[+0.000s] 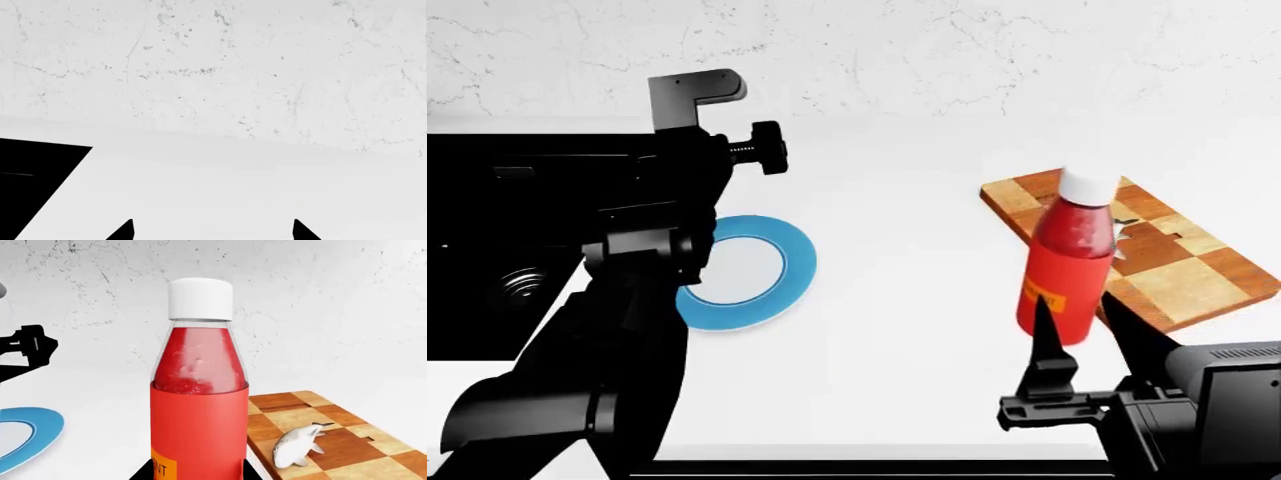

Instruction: Pick the fish from the plate and place it on the cutting board. Then pick the condiment bottle from the cabinet and place it next to the cutting board.

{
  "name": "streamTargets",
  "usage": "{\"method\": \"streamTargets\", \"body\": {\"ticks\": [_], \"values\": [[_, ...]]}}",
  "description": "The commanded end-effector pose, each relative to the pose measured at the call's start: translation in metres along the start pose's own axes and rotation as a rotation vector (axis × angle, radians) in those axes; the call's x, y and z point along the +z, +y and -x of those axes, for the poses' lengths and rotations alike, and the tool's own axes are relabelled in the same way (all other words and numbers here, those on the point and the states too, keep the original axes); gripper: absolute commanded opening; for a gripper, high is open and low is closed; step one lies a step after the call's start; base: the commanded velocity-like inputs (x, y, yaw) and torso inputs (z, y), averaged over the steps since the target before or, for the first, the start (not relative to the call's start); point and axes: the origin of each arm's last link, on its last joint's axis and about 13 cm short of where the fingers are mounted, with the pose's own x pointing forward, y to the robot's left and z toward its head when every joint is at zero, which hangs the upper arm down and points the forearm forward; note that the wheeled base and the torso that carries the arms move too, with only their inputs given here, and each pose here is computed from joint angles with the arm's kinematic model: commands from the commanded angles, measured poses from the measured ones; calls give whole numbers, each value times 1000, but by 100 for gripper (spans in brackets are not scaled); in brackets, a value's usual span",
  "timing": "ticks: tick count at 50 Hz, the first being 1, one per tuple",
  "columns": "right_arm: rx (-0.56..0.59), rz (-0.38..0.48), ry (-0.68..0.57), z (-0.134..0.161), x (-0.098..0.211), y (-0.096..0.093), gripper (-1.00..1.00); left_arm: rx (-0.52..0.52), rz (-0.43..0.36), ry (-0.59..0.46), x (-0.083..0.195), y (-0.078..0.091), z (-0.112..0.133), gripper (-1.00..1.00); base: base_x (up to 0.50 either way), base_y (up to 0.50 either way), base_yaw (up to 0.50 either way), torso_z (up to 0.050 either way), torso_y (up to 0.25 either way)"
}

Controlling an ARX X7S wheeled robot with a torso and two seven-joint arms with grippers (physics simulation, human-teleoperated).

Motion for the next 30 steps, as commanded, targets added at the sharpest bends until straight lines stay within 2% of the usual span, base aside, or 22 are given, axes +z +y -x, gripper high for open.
{"method": "streamTargets", "body": {"ticks": [1, 30], "values": [[-22, 16, -7, 0, -8, -5, -100, 0, -3, -1, 0, 0, 0, 100, 0, 0, 0, 0, 0], [-77, 76, 8, -9, -32, -9, -100, -3, -6, -1, -1, 0, 0, 100, 0, 0, 0, 0, 0]]}}
